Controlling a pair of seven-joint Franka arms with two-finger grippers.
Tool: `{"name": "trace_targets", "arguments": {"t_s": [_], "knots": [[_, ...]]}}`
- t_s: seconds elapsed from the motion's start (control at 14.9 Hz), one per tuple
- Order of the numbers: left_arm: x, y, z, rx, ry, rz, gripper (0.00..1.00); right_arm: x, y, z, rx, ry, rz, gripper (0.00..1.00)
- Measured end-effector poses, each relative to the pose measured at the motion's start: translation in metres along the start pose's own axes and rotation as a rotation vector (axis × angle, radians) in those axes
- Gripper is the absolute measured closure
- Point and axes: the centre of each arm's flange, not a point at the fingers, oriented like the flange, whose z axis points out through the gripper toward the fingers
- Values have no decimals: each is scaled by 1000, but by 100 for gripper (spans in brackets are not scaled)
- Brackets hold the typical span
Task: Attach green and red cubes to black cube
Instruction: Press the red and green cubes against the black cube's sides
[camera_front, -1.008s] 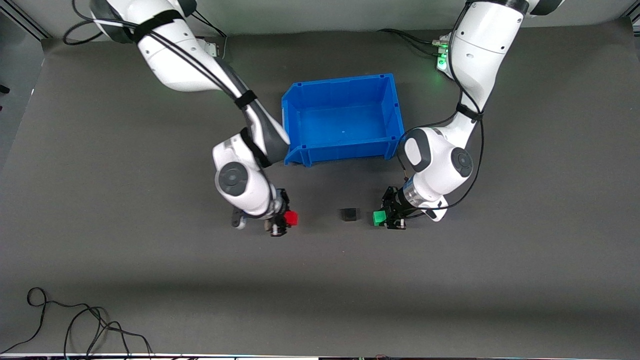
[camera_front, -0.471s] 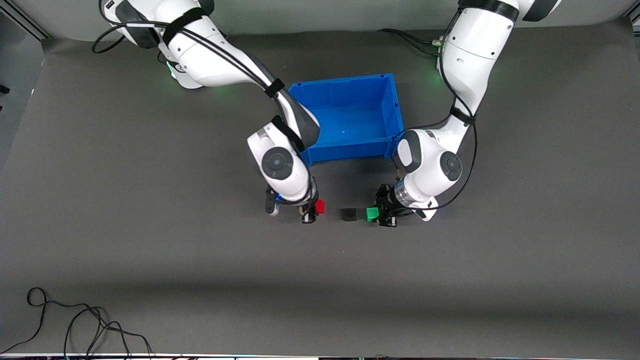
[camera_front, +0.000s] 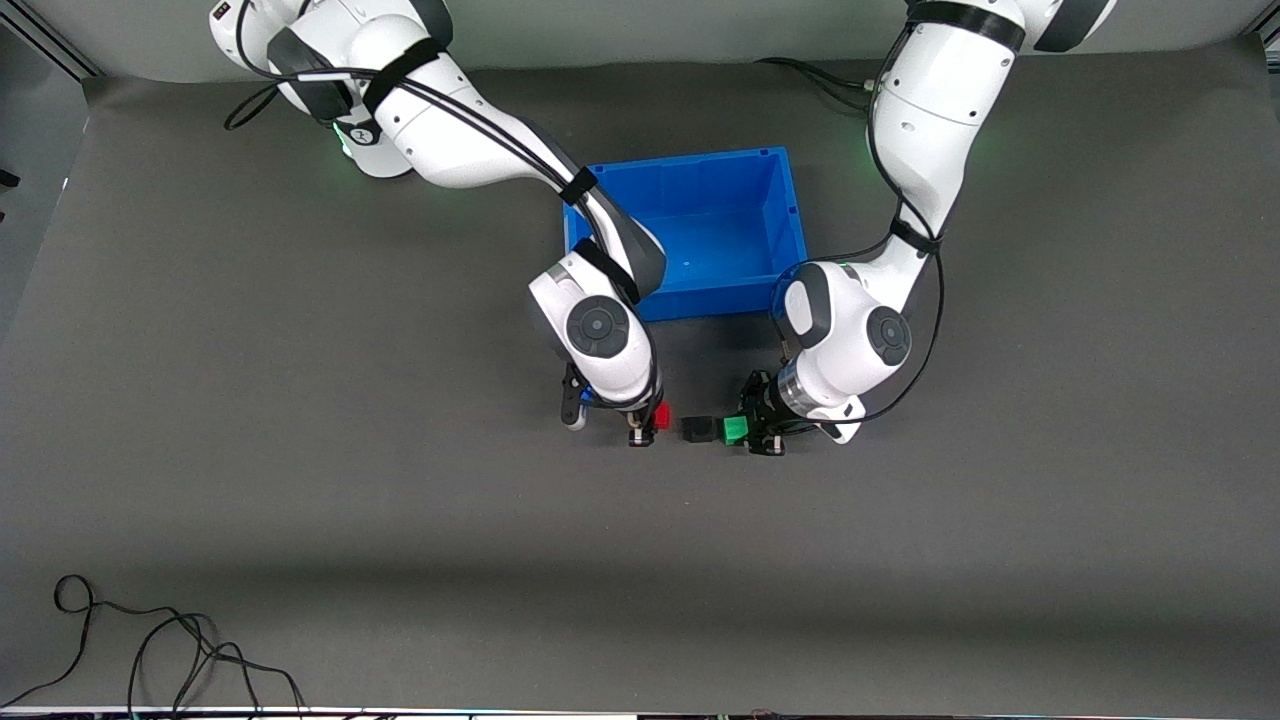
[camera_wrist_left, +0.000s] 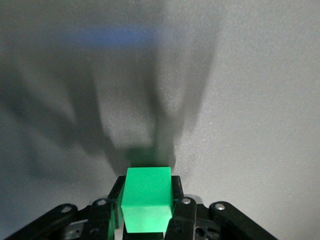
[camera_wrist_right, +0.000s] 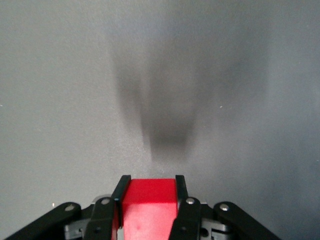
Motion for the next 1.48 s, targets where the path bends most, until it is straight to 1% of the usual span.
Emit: {"name": "trace_targets", "arguments": {"t_s": [0.54,0.94,1.14,1.48], "knots": [[-4,-1,2,1,-2,-6,63,-14,3,35,-1,5,20,60],[-16,-9,6,8,-4,-6,63,-14,6,44,-4,11,25,60],[-23,-14,9,11,-6,-5,63,-14,5,47,6,5,33,60],[-24,-13,9,10,-4,-9,63,-14,4,47,8,5,36,60]]}}
